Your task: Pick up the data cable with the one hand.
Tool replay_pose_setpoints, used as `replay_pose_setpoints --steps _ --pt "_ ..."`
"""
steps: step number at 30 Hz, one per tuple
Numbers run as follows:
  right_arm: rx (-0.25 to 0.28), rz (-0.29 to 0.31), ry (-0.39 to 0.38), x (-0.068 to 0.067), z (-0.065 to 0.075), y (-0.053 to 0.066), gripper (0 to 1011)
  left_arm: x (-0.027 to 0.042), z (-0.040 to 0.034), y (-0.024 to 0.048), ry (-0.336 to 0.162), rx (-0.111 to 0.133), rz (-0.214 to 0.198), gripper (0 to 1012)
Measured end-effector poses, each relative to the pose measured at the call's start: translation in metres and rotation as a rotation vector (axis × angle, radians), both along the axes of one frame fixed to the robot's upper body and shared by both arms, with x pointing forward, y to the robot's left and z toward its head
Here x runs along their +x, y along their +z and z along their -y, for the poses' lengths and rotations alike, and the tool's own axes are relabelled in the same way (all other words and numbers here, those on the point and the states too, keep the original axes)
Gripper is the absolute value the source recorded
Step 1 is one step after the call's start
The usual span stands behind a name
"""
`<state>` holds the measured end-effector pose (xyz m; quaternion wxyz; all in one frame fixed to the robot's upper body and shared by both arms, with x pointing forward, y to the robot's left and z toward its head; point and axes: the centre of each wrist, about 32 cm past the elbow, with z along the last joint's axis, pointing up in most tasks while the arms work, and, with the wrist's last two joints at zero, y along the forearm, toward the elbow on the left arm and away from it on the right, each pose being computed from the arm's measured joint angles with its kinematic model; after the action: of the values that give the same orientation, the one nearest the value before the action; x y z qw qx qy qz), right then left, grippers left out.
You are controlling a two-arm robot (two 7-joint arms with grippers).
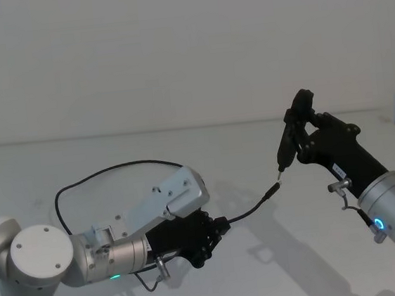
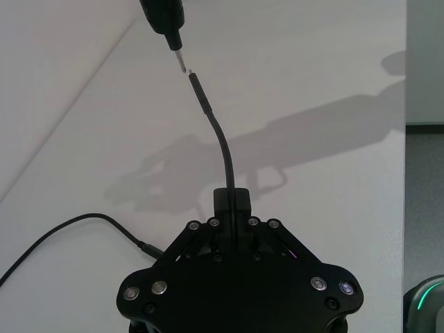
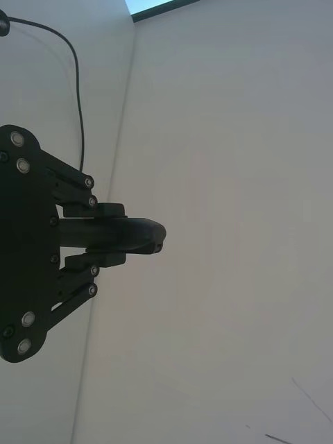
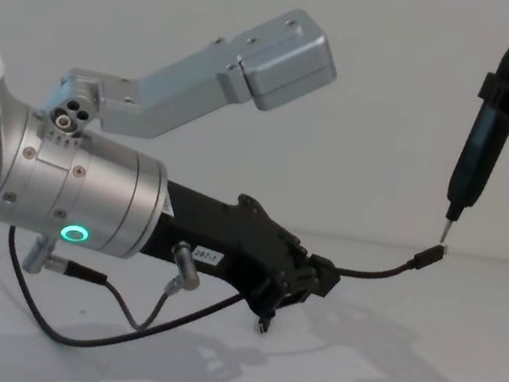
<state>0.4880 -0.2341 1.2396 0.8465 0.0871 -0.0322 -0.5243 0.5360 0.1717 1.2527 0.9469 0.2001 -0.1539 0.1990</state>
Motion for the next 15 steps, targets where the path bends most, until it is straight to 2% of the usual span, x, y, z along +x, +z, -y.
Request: replay_pose_setpoints --steps 15 --pt "-0.003 0.004 -0.022 -0.0021 -0.007 0.0014 279 0.0 0.0 0.0 0.0 0.0 0.0 39"
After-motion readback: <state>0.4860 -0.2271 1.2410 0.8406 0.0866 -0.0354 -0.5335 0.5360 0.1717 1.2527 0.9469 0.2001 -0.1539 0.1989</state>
